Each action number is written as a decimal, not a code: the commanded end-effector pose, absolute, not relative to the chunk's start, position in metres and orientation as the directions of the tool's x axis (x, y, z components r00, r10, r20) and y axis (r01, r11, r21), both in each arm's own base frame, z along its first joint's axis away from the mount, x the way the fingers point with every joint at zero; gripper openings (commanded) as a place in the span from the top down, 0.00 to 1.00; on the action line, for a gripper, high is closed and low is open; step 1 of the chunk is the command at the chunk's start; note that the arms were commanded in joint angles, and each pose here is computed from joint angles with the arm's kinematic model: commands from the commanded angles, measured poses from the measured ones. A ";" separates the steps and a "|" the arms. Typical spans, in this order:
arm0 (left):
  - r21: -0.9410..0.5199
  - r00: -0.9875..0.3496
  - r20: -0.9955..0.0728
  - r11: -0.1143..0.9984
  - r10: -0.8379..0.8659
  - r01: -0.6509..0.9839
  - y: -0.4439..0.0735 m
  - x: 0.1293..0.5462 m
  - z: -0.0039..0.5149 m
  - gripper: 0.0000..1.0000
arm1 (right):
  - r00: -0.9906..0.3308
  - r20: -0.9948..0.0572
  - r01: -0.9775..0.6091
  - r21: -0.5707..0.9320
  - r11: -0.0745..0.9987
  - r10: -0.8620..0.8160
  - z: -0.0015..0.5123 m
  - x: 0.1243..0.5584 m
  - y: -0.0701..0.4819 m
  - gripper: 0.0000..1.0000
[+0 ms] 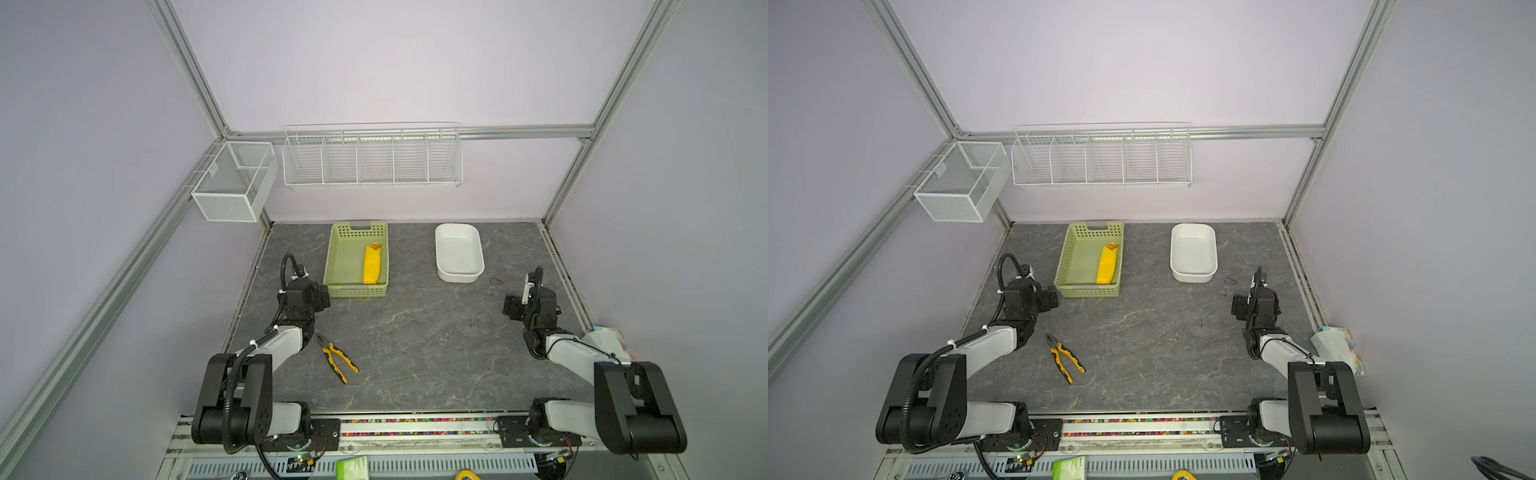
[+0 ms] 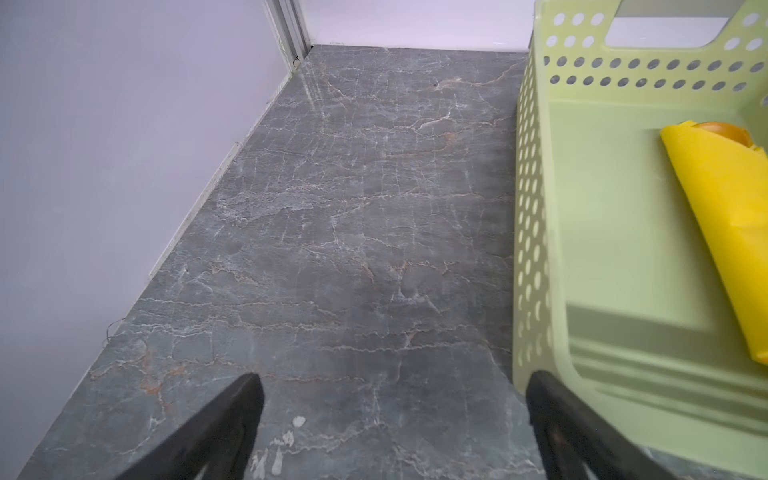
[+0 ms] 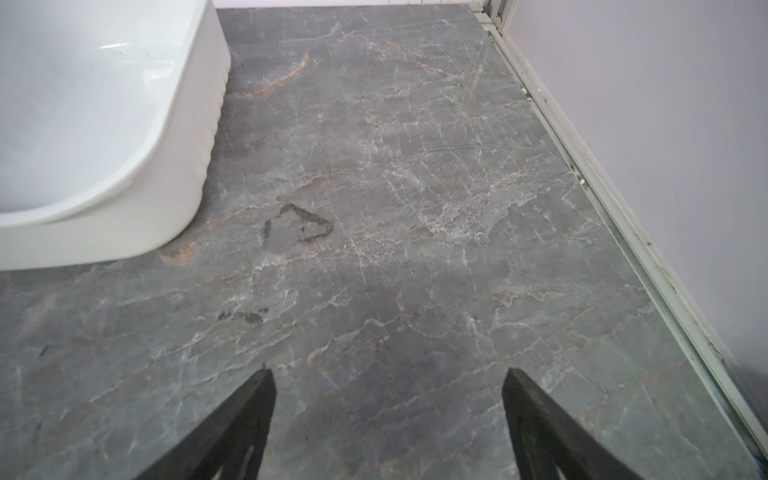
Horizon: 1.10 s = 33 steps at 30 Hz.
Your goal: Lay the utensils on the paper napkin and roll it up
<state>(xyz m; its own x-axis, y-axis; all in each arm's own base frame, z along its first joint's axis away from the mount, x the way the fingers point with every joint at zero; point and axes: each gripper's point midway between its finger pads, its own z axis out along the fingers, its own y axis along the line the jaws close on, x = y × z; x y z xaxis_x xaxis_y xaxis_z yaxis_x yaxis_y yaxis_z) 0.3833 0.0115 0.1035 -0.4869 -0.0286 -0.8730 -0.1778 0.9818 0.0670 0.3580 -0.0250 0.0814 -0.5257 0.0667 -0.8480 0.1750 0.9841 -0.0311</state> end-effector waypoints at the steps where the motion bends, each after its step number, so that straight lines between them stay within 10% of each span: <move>1: 0.020 -0.304 -0.952 0.987 -0.029 -0.159 0.012 0.396 0.138 0.01 | -0.396 -0.917 0.116 0.001 0.993 0.047 0.112 0.386 -0.019 0.11; 33: -0.036 -0.259 -0.965 0.999 -0.037 -0.008 0.003 0.406 0.114 0.01 | -0.354 -0.935 0.010 -0.031 0.999 -0.025 0.092 0.395 -0.005 0.12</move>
